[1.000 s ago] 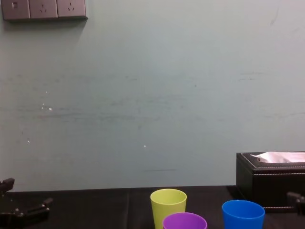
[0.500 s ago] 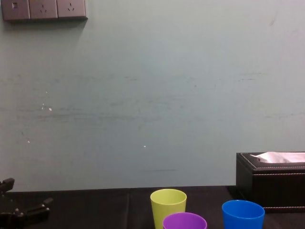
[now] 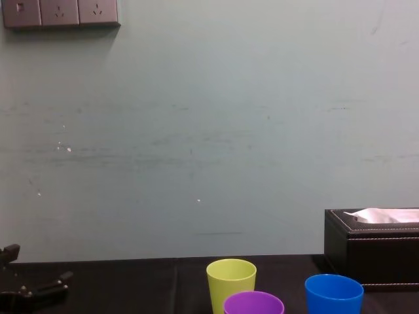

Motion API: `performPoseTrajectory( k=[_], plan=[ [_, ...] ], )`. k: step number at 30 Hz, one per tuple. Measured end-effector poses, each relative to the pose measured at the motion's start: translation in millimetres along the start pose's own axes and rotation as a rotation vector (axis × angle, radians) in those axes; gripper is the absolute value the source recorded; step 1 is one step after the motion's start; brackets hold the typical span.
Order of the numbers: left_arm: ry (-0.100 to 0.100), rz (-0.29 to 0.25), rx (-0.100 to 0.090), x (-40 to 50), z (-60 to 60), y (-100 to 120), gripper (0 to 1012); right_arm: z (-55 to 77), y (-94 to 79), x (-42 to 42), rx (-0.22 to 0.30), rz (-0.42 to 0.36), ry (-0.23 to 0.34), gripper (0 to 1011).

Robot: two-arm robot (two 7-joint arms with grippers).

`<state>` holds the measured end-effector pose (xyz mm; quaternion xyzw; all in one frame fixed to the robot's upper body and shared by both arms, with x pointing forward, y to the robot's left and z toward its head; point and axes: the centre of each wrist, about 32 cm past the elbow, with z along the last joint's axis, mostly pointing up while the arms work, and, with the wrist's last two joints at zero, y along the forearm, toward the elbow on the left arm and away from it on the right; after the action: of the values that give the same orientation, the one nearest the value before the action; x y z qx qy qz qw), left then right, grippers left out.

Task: Stack the three plastic cups sequentially using one hand.

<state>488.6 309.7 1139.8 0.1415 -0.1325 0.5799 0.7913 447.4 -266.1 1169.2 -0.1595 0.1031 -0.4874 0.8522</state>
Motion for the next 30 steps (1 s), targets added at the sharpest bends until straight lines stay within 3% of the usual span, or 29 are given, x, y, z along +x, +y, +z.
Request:
performPoseTrajectory(
  k=[18, 30],
  plan=[
    [0.000, 0.000, 0.000, 0.0, 0.0, 0.0, 1000, -4.8, 34.6, 3.0, 0.062, -0.037, -0.027, 1003],
    [0.000, 0.000, 0.000, 0.0, 0.0, 0.0, 1000, -7.0, 48.2, 7.1, 0.079, -0.038, -0.031, 1003]
  ],
)
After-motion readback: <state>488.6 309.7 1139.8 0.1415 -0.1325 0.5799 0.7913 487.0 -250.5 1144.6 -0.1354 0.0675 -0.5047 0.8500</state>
